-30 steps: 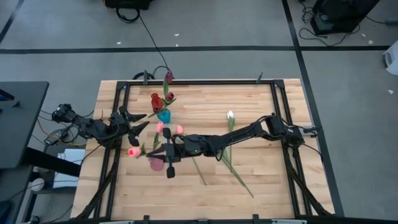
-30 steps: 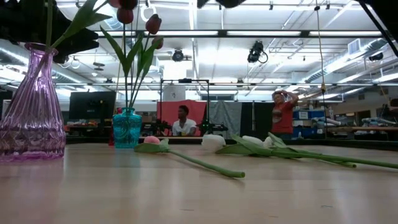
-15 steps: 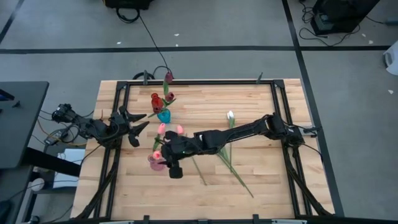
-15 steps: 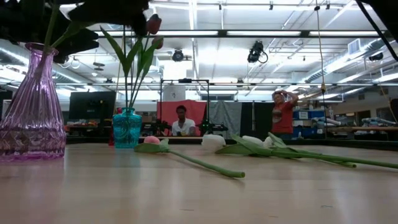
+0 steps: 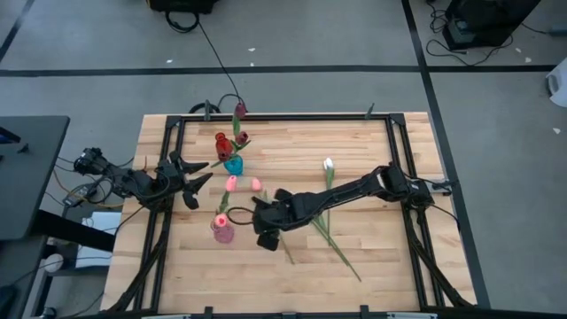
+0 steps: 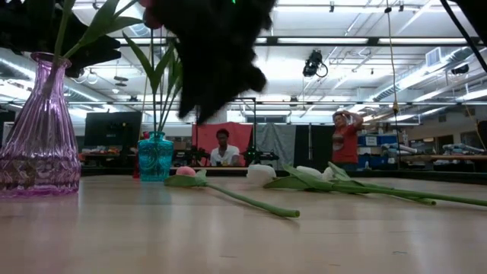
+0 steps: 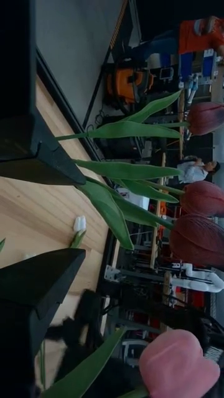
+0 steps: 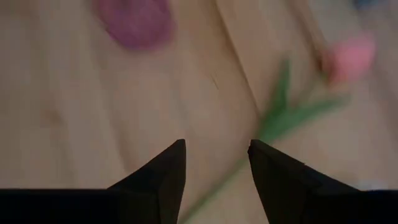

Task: Sort flowers into vase by color
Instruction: Put the pink flower into the purple vase

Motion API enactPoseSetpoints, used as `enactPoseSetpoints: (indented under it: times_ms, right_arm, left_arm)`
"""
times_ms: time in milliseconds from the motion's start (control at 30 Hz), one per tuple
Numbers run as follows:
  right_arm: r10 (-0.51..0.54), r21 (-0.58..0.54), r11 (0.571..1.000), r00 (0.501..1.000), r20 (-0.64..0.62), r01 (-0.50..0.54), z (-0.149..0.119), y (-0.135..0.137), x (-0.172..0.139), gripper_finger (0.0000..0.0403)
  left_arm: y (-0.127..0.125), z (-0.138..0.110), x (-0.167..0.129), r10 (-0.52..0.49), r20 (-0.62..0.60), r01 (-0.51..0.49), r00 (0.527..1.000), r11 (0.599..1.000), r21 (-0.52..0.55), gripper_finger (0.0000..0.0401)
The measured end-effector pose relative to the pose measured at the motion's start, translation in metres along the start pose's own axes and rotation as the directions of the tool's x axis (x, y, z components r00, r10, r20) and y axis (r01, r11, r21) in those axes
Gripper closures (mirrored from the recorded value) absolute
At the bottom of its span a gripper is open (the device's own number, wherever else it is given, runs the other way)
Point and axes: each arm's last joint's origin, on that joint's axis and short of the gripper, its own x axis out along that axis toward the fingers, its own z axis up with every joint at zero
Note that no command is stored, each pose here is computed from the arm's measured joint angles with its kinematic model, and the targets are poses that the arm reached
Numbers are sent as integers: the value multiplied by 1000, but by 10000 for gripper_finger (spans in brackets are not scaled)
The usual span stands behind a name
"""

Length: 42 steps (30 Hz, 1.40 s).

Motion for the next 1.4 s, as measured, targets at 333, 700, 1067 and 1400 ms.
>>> enactPoseSetpoints:
  times_ms: [333,700,1067,1400]
  right_arm:
    - [-53,127,990,997,-49,59,-28,-29,48,242]
    - [-19,151,988,999,-31,24,-25,-28,49,262]
    - [47,161,986,999,-15,-44,-17,-22,46,269]
    - [60,157,986,998,-19,-57,-34,-28,64,293]
  left_arm:
    - [0,0,0,0,0,0,1000,1000,-1,219]
    - [0,0,0,0,0,0,1000,1000,-1,219]
    - [0,0,0,0,0,0,1000,1000,-2,219]
    - [0,0,0,0,1,0,1000,1000,-2,219]
